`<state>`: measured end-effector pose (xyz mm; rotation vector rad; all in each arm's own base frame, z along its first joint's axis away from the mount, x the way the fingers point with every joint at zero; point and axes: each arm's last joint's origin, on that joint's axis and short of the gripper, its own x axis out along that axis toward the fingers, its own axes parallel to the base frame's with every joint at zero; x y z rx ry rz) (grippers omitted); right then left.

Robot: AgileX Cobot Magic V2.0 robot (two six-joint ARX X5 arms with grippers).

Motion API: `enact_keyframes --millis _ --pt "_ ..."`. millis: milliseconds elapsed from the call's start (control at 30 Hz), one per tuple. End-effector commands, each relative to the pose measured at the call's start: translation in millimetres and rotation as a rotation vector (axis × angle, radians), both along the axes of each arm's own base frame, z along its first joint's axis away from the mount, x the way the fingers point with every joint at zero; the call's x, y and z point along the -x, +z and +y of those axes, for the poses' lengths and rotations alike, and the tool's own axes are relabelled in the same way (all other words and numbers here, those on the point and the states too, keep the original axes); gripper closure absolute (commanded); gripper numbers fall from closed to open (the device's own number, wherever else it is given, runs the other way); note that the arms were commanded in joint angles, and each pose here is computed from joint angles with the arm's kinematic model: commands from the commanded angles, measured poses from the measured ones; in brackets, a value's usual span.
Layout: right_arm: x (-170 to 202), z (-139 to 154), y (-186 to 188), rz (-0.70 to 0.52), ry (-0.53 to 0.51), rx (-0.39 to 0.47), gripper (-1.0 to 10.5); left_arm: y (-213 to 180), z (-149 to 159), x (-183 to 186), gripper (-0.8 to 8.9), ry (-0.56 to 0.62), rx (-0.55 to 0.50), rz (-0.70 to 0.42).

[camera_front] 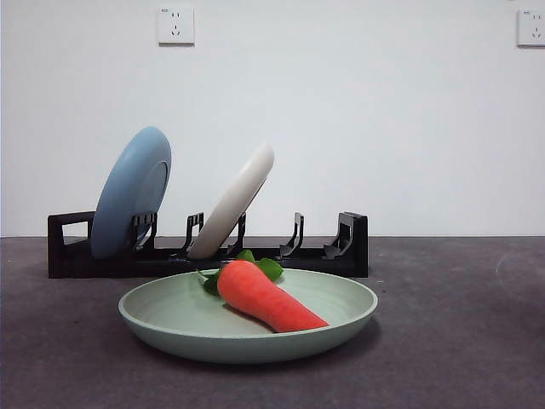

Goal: Take the green plate from the plate rack,put the plate on the table,take the carrot from the table,put the carrot in the plate

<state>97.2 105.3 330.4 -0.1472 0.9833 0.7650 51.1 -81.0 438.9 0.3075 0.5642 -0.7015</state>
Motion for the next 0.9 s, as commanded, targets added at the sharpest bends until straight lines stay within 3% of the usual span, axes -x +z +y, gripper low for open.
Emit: enact_keyframes --millis 33,533,767,900 --pt "-0.1 0.6 -0.2 -0.005 0.005 -0.001 9.5 -0.1 0.4 0.4 8.15 0.004 0.001 0.002" --pt "-0.6 0.5 0.0 -0.011 0.0 -0.001 9.5 -0.8 -2.7 -1.0 8.15 0.0 -0.008 0.004" --pt "-0.6 0.5 0.0 -0.011 0.0 -0.001 9.5 10.1 12.2 -9.7 8.15 0.103 0.001 -0.177" --pt "-0.3 0.2 0.2 -0.012 0.0 -0.002 9.5 15.1 29.2 -18.3 8.15 0.204 0.101 -0.333"
